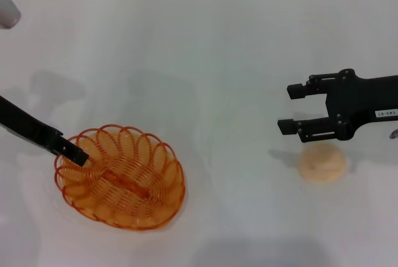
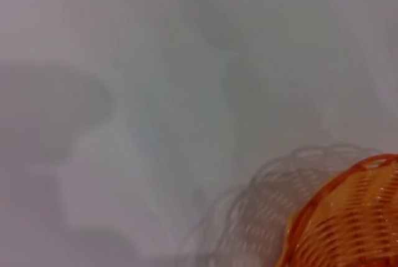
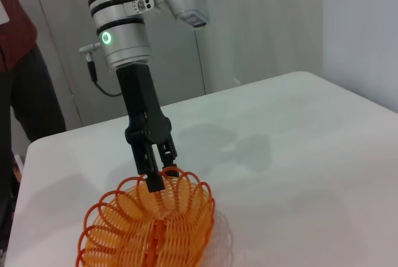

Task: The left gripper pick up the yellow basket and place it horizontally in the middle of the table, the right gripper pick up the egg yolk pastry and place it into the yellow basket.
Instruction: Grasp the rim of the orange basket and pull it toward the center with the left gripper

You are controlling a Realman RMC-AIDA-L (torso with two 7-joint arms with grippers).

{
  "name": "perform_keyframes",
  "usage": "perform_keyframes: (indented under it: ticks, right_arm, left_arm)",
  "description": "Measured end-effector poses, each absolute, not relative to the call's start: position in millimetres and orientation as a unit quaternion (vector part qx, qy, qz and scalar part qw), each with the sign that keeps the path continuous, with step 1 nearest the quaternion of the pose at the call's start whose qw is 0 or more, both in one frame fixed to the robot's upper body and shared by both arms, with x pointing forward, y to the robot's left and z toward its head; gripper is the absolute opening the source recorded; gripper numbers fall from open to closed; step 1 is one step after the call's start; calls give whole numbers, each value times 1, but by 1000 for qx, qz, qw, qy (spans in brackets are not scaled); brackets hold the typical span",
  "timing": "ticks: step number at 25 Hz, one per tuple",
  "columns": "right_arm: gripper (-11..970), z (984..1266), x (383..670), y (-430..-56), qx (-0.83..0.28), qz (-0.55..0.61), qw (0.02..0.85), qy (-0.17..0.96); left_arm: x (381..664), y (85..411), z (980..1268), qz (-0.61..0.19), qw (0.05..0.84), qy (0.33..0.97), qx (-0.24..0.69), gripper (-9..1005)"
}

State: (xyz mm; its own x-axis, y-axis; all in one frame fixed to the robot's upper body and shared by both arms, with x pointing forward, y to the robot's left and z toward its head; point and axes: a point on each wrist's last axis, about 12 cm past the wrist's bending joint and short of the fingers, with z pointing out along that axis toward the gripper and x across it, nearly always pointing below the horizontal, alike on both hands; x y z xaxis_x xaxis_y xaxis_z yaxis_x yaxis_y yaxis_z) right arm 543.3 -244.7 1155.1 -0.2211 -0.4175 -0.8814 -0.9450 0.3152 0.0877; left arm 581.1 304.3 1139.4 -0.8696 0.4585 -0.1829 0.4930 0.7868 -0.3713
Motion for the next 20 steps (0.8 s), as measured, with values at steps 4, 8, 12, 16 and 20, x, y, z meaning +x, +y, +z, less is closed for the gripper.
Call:
perform_keyframes:
  ticks: [4, 8, 12, 16, 20]
  right_arm:
    - [723, 1155, 543, -245, -482, 333, 396, 707]
    - [723, 1154, 542, -245, -483, 332, 396, 707]
    - [724, 1154, 542, -246, -483, 333, 396, 707]
    - [724, 1154, 542, -246, -483, 333, 395, 707]
    - [723, 1154, 541, -246, -483, 334, 395, 707]
  left_arm:
    - [582, 303, 1139, -207, 43, 945, 248, 737]
    - [583, 301, 1137, -207, 44, 946, 246, 696]
    - [583, 297, 1133, -206, 41, 945, 249, 655]
    - [584, 293, 1131, -204, 40, 945, 253, 661]
    - [583, 292, 1129, -207, 37, 944, 253, 657]
